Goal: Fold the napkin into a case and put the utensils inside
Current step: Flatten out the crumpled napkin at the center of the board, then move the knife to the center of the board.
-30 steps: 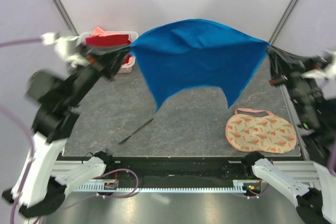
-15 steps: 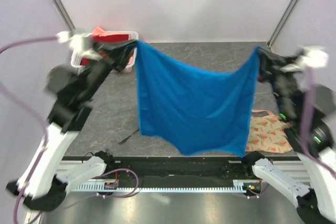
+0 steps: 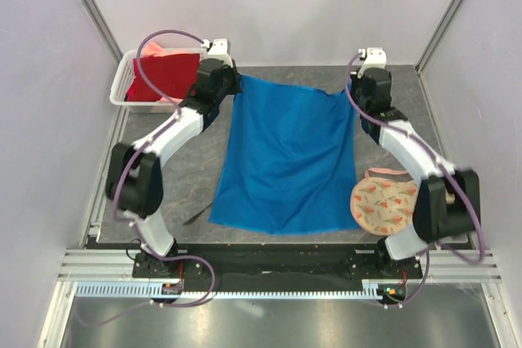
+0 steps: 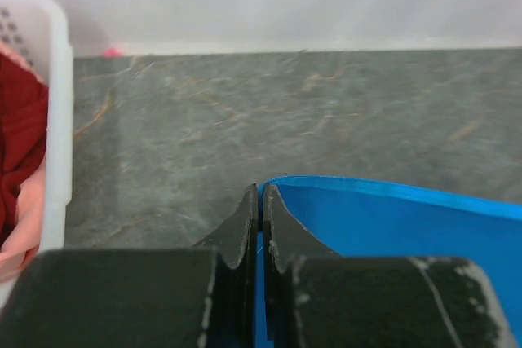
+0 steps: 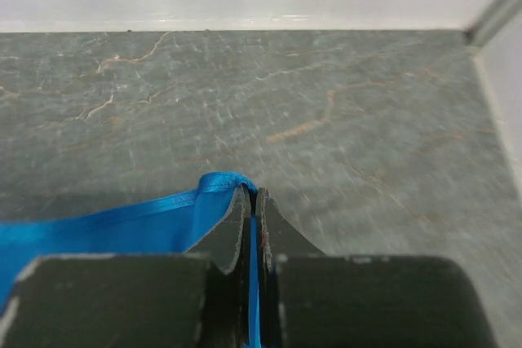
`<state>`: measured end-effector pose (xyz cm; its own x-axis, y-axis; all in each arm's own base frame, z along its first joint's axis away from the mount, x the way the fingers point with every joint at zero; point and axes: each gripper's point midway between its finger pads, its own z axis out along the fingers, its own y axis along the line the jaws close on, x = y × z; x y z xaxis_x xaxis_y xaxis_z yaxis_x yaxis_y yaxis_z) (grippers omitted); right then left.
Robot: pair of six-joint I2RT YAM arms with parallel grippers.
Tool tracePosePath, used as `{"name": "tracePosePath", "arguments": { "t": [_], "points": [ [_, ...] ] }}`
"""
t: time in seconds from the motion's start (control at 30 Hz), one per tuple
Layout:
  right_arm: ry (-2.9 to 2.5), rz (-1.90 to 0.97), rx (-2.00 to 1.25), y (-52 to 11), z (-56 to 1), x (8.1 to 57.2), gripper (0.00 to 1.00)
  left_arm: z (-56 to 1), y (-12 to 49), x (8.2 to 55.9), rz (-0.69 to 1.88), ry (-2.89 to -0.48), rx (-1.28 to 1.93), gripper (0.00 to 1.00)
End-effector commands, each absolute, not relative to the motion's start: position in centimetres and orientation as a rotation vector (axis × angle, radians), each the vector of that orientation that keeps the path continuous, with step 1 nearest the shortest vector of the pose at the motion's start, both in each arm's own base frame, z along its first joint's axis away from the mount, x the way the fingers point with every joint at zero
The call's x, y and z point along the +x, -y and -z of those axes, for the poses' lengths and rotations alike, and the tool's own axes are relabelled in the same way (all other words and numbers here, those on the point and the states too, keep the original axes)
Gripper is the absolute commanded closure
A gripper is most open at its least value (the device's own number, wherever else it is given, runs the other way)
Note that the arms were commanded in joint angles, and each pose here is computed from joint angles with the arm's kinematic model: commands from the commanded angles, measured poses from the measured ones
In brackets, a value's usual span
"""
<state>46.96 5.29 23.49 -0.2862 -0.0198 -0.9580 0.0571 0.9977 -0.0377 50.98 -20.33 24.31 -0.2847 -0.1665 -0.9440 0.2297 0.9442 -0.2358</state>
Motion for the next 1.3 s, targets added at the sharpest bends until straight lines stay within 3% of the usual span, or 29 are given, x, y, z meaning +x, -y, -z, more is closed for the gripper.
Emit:
{"name": "tracePosePath", "arguments": {
  "t": [0.0,0.03,0.3,0.57,0.6,0.63,0.67,0.73,0.77,0.8,0.83,0.87,0.9,0.93,1.1,1.2,1.23,1.27],
  "points": [
    [-1.727,-0.035,-0.022,-7.4,-24.8,53.5,1.0,-24.5,18.6,56.8,0.323,-1.692,-0.014,0.98],
    [-1.778,-0.028,-0.031,-7.6,-21.9,55.0,1.0,-25.0,18.6,57.8,0.328,-1.66,-0.025,0.98],
    [-1.824,0.02,0.014,-5.9,-16.9,62.9,1.0,-19.7,17.9,63.2,0.322,-1.649,-0.073,0.98],
    [-1.884,0.077,0.034,-4.9,-13.2,65.8,0.98,-16.4,16.2,65.6,0.225,-1.663,-0.173,0.98],
    [-1.892,0.101,0.046,-4.6,-13.0,66.1,0.94,-16.3,15.7,65.8,0.19,-1.665,-0.19,0.97],
    [-1.899,0.119,0.053,-4.3,-12.8,66.2,0.83,-17.2,15.4,66.2,0.174,-1.645,-0.196,0.93],
    [-1.928,0.145,0.059,-3.8,-12.3,66.1,0.81,-17.3,15.2,66.4,0.144,-1.643,-0.185,0.89],
    [-1.928,0.242,0.083,-2.3,-12.9,66.6,0.73,-18.1,14.4,66.8,0.072,-1.648,-0.198,0.73],
    [-1.924,0.284,0.095,-1.7,-14.2,66.8,0.67,-18.5,13.9,66.9,0.04,-1.658,-0.203,0.62],
    [-1.949,0.38,0.137,-0.2,-14.0,66.3,0.52,-19.7,13.2,66.8,-0.007,-1.667,-0.228,0.39],
    [-1.951,0.426,0.165,0.5,-14.7,66.0,0.45,-20.4,13.1,66.6,-0.023,-1.676,-0.229,0.34],
    [-1.974,0.455,0.178,1.0,-15.6,65.6,0.38,-21.3,13.2,66.4,-0.027,-1.679,-0.22,0.32],
    [-1.975,0.454,0.181,1.0,-16.6,65.2,0.24,-23.2,13.7,65.7,0.005,-1.678,-0.192,0.31],
    [-1.988,0.421,0.166,0.5,-17.2,64.9,0.2,-24.2,14.4,65.2,0.037,-1.678,-0.168,0.31],
    [-2.061,0.101,0.213,-3.5,-19.7,59.9,0.07,-30.1,18.7,58.7,0.295,-1.709,-0.046,0.36],
    [-2.126,-0.06,0.181,-7.1,-19.0,55.7,0.04,-28.7,20.6,53.9,0.429,-1.841,-0.073,0.42],
    [-2.183,-0.102,0.173,-9.1,-16.8,53.7,0.04,-30.7,20.9,51.4,0.488,-1.841,-0.088,0.44],
    [-2.169,-0.137,0.172,-10.2,-18.0,52.4,0.04,-28.7,21.2,49.6,0.504,-1.9,-0.078,0.46]
  ]
}}
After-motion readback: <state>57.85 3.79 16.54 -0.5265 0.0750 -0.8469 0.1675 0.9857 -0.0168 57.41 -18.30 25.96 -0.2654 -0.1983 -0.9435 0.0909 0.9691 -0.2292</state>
